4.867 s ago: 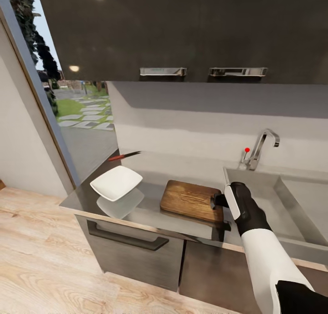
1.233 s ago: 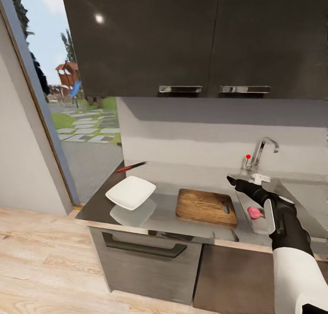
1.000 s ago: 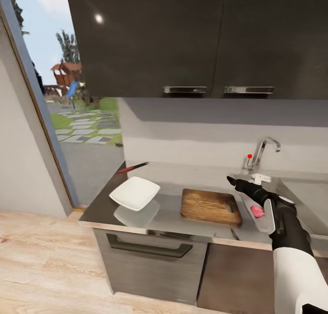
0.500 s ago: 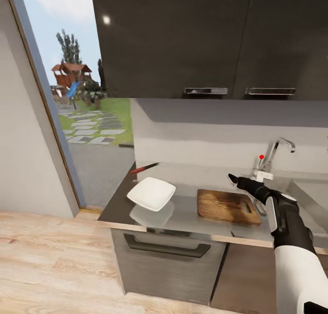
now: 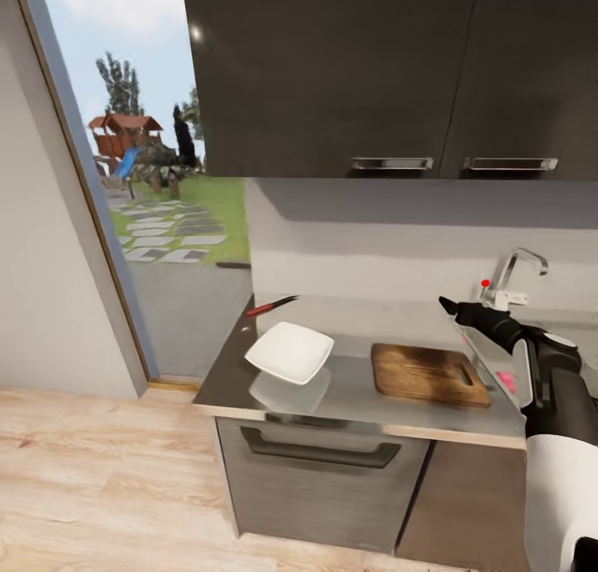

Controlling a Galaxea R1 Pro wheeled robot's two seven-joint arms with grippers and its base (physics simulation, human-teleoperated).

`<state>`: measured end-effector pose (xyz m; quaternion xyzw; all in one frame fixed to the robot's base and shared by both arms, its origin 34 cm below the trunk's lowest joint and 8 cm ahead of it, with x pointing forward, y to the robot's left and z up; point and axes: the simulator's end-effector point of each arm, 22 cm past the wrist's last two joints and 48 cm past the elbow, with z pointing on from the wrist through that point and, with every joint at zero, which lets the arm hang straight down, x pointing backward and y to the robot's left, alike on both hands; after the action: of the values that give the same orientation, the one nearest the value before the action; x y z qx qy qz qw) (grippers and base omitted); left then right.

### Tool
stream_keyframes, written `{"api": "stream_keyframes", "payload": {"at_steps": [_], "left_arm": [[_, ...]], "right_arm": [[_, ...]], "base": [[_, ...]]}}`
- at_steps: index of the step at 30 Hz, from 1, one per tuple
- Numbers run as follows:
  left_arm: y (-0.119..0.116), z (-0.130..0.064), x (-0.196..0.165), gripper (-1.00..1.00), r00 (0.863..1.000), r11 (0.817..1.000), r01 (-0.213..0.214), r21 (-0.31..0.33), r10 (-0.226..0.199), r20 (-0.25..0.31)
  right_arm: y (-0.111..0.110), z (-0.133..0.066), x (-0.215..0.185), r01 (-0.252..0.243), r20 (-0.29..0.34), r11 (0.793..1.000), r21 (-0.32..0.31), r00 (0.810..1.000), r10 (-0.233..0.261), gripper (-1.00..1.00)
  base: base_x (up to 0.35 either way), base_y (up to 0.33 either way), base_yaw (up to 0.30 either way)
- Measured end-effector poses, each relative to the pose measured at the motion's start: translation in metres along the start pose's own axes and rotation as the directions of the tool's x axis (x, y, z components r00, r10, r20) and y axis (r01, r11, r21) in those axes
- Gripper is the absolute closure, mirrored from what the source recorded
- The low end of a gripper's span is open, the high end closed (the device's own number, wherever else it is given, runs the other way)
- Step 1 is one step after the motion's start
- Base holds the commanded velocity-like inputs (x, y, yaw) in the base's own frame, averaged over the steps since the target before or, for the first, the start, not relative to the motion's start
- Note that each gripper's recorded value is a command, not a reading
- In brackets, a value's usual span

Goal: In the kitchen, take the Vidalia onion out of the sink, dice it on the chopping board with the paring knife, put the diced onion into the bowl on the countertop, then place both the paring knife and the chopping board into the sink.

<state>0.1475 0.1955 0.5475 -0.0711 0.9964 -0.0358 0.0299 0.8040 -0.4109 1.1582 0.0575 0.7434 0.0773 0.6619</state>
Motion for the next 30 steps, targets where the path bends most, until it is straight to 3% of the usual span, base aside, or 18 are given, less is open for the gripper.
{"api": "stream_keyframes", "payload": {"at_steps": [20,24,30], "left_arm": [[0.000,0.000,0.000,-1.00,1.000,1.000,0.000,0.000,0.000,0.000],[0.000,0.000,0.000,-1.00,1.000,1.000,0.000,0.000,0.000,-0.001],[0.000,0.000,0.001,-1.00,1.000,1.000,0.001,0.000,-0.001,-0.003]], "right_arm": [[-0.002,-0.016,-0.027,0.008,0.002,1.000,0.014,1.000,-0.008,-1.00],[0.001,-0.022,-0.029,-0.006,-0.025,1.000,0.016,1.000,0.007,-1.00],[0.001,-0.021,-0.028,-0.006,-0.028,1.000,0.016,1.000,0.007,-1.00]], "base": [[0.000,0.318,-0.268],[0.000,0.319,-0.275],[0.000,0.319,-0.111]]}}
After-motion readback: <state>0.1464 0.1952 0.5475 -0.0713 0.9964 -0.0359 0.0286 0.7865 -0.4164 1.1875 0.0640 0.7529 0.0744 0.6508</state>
